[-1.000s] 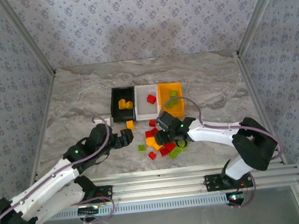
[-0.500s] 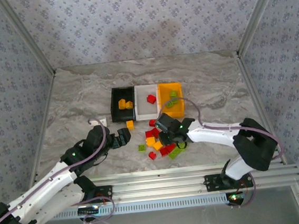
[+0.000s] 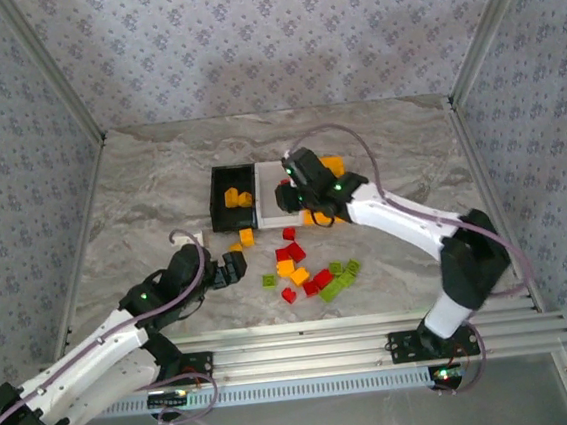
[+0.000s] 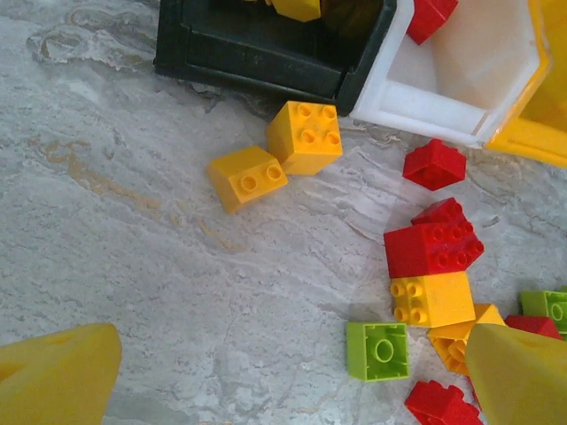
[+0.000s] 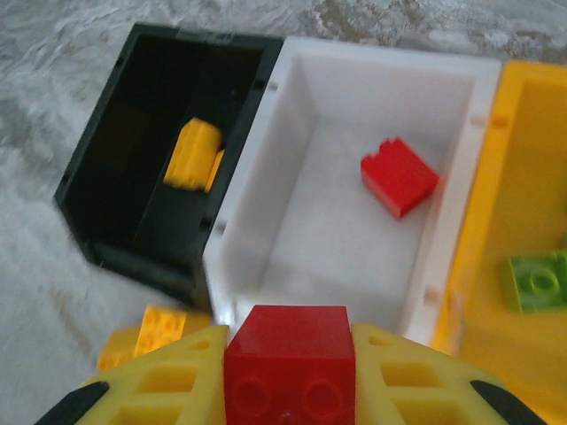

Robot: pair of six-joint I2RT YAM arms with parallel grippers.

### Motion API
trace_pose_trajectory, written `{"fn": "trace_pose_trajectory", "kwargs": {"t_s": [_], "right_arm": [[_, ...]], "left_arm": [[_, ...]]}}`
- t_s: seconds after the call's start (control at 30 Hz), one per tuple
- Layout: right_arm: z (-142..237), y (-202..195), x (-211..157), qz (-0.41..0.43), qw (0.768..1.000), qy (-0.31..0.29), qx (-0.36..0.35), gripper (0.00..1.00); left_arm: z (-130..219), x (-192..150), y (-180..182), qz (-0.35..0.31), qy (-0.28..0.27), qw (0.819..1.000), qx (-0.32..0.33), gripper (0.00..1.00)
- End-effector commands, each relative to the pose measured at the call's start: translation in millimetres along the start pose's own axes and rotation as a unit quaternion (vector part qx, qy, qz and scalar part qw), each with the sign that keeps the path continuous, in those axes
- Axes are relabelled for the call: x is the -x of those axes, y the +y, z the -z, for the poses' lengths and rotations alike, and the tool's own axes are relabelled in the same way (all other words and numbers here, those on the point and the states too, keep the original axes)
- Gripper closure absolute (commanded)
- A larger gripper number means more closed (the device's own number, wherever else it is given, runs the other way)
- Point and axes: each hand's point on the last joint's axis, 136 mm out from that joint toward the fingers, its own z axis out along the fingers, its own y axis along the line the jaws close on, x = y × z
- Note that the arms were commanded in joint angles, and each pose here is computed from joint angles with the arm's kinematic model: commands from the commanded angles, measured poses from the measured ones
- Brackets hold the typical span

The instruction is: Sort the legos into containers by color

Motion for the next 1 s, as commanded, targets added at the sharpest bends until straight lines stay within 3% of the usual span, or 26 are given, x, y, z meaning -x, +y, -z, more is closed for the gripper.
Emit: {"fn": "trace_pose_trajectory", "kwargs": {"t_s": [0.0,0.1,0.23,0.33,0.47,0.6,0.83,0.97], "right_arm": [[-32.4,-9.4,9.8,0.0,1.0,0.019,-0.013,0.7],[-52.1,-9.1,13.3,0.0,0.999,0.035,-0.022,0.66],[-56.0,-8.2,19.2,-0.008,0.999,0.034,-0.024,0.4],[-42.0,-7.2,30.8,-0.012,1.0,0.01,-0.024,0.34],[-12.7,-6.8,32.0,-0.026,0.999,-0.02,-0.013,0.31],[13.1,-13.5,9.5,-0.036,0.999,-0.029,-0.008,0.31],[42.0,-37.8,-35.4,-0.061,0.998,-0.03,-0.01,0.3],[55.0,-46.6,-44.5,-0.067,0.997,-0.039,-0.015,0.29]], "left_arm": [[0.2,-4.0,-5.6,-0.008,0.012,1.0,-0.014,0.01],[-2.7,-9.3,-6.7,-0.016,0.026,0.999,-0.015,0.01],[-7.9,-16.1,-10.5,-0.026,0.046,0.998,-0.022,0.01],[-13.1,-21.0,-17.5,-0.034,0.062,0.997,-0.035,0.01],[-21.1,-27.3,-29.7,-0.055,0.082,0.994,-0.046,0.05],[-35.0,-41.8,-44.0,-0.096,0.11,0.988,-0.039,0.09],[-69.3,-72.0,-55.7,-0.195,0.141,0.97,0.02,0.14],[-84.9,-81.1,-51.0,-0.213,0.151,0.964,0.049,0.18]]}}
